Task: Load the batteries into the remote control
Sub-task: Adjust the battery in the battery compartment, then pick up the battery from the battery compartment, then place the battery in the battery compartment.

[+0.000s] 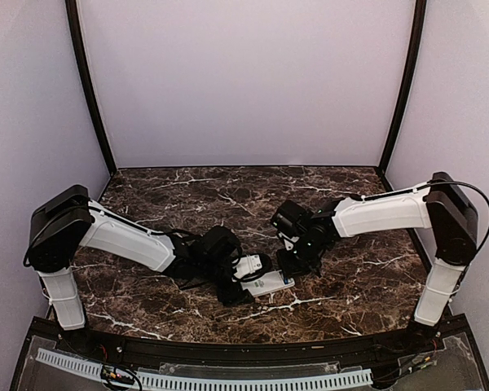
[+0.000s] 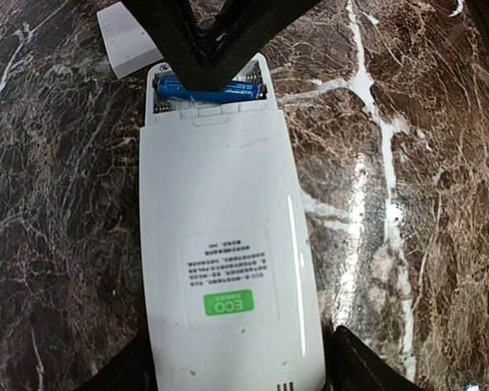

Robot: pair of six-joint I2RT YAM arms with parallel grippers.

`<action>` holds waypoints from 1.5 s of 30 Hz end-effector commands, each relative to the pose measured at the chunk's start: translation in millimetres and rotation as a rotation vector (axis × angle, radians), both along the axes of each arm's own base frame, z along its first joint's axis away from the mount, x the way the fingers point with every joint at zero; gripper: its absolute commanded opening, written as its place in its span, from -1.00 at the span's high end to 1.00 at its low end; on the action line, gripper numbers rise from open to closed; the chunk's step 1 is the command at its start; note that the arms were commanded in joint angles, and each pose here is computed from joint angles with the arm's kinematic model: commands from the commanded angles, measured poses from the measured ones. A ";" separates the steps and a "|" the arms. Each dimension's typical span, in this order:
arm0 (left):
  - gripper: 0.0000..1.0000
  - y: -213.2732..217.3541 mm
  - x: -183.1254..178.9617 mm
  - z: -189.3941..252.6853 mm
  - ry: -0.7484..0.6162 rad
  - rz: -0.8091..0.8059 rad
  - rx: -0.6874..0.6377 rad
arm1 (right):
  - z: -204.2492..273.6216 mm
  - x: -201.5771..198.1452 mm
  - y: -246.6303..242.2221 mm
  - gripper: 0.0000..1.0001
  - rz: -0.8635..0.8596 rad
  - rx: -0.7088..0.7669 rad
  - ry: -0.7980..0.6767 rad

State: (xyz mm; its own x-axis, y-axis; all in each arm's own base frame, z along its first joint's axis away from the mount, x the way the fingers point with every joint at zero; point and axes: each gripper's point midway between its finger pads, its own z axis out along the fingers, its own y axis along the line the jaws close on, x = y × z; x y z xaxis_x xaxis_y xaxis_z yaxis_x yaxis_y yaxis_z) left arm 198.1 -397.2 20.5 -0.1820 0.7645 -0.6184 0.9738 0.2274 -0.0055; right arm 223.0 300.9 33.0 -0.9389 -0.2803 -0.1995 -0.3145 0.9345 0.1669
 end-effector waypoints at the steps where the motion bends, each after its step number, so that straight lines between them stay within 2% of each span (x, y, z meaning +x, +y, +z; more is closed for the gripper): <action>1: -0.43 11.2 -6.3 -14.2 0.035 -0.006 0.049 | -6.9 -2.3 1.6 0.75 0.001 -0.028 0.009; 14: -0.43 11.8 -6.4 -14.8 0.034 -0.004 0.049 | -33.5 -14.1 -3.1 0.75 -0.002 -0.125 0.050; 17: -0.43 11.9 -6.2 -14.6 0.033 -0.004 0.048 | -33.9 -14.7 -4.9 0.88 -0.005 -0.127 0.047; 19: -0.43 12.3 -6.4 -14.7 0.033 -0.004 0.050 | -29.6 -12.2 -4.0 1.00 -0.004 -0.122 0.037; 26: -0.43 12.2 -6.3 -14.4 0.034 -0.003 0.050 | 19.3 5.4 8.7 1.00 0.040 -0.060 -0.014; 36: -0.43 13.2 -6.6 -14.9 0.033 -0.003 0.052 | 31.5 -7.9 -0.8 1.00 0.087 0.035 0.182; 45: -0.43 13.5 -6.6 -14.5 0.032 0.001 0.048 | 14.7 -15.0 4.7 1.00 0.138 0.009 0.307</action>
